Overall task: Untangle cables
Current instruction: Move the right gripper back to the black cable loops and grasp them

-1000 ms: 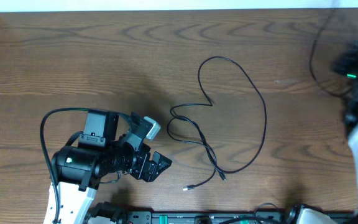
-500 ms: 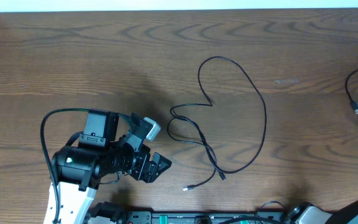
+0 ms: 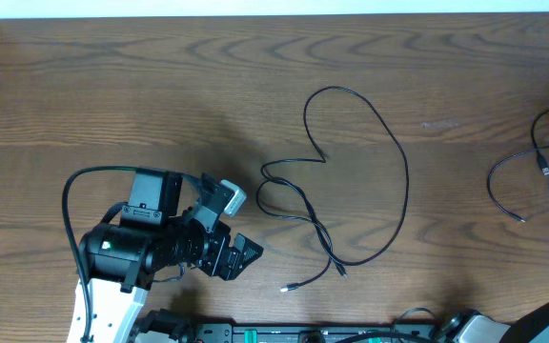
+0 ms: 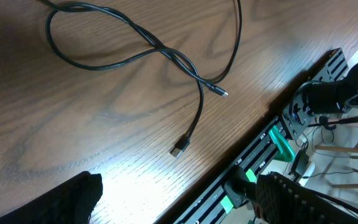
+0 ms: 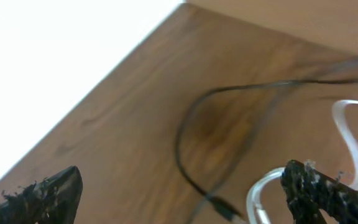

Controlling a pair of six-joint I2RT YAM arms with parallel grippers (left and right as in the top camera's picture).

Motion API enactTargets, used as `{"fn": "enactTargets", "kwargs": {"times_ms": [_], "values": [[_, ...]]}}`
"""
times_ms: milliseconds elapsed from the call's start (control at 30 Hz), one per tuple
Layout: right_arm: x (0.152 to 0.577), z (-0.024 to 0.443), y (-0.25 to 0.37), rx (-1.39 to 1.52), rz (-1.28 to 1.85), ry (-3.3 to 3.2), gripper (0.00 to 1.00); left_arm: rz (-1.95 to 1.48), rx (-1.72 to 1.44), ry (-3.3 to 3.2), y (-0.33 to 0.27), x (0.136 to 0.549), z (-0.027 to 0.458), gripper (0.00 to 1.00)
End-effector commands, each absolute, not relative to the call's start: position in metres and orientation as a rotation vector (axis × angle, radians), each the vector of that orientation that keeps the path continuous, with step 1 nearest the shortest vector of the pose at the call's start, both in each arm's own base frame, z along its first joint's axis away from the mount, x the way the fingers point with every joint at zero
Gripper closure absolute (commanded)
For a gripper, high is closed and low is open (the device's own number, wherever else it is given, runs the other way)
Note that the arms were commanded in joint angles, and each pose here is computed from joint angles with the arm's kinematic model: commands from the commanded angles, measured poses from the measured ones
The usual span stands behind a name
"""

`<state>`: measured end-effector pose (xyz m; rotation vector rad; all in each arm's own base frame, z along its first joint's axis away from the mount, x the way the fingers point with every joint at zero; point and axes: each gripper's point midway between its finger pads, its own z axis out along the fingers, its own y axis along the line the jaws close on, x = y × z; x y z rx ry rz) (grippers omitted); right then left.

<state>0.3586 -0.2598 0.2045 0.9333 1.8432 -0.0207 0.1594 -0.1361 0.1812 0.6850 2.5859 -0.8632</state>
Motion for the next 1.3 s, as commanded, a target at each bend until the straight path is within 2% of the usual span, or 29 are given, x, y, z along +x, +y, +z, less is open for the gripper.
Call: {"fn": "enactTargets", "kwargs": {"times_ms": [0,200,433,633,867,1067,1267], "values": [[0.385,0.216,-0.215,0.747,0.211,1.871,0.01,-0.868,0.699,2.563,-0.137,0.162,0.183,0.15],[0.419,0.228,-0.097,0.189,0.484,1.943,0.01,-0.848,0.705,2.492,-0.140,0.176,0.190,0.15],[0.415,0.189,0.013,-0.126,0.601,2.122,0.01,-0.837,0.711,2.460,-0.142,0.182,0.193,0.14],[0.396,0.134,0.059,-0.169,0.523,2.374,0.01,-0.799,0.719,2.393,-0.143,0.197,0.199,0.14],[0.370,0.091,0.108,-0.474,0.527,2.495,0.01,-0.649,0.469,2.359,-0.124,0.232,0.224,0.14],[0.352,0.074,0.143,-0.634,0.544,2.533,0.01,-0.639,0.468,2.277,-0.122,0.227,0.248,0.14],[0.373,0.075,0.155,-0.652,0.400,2.458,0.01,-0.645,0.463,2.311,-0.120,0.215,0.244,0.14]]}}
